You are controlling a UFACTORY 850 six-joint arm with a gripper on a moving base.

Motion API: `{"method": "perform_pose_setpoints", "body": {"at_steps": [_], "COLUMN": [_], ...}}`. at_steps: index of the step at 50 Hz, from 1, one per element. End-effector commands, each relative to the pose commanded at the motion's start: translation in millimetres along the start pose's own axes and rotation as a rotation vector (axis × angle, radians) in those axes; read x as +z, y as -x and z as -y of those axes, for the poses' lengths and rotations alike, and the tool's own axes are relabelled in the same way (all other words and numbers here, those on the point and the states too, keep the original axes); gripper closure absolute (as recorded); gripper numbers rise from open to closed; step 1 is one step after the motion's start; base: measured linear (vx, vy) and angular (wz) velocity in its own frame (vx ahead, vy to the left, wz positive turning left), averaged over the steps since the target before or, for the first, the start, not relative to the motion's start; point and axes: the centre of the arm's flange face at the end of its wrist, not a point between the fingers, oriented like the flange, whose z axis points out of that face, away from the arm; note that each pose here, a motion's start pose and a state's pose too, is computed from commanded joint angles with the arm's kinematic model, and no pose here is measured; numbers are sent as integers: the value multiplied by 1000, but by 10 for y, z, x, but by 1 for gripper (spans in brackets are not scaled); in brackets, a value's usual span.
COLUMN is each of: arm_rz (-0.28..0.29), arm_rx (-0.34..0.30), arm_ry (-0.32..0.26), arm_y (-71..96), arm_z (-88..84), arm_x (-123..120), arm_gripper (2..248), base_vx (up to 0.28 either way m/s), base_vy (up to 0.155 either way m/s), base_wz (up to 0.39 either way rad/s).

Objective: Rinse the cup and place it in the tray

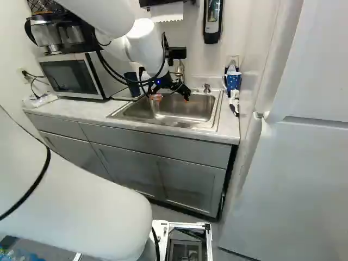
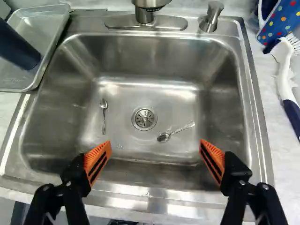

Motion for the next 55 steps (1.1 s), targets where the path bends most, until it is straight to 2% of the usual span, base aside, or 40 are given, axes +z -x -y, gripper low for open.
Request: {"method": "perform_pose_setpoints", "body": {"at_steps": [55], "arm_rz": [0], "arm_rx": [0], "arm_ry": [0], "arm_y": [0], "arm_z": [0], "arm_x": [0], "arm_gripper": [3], "base_vx": [-6], "base_vy": [0], "base_wz": [0]}}
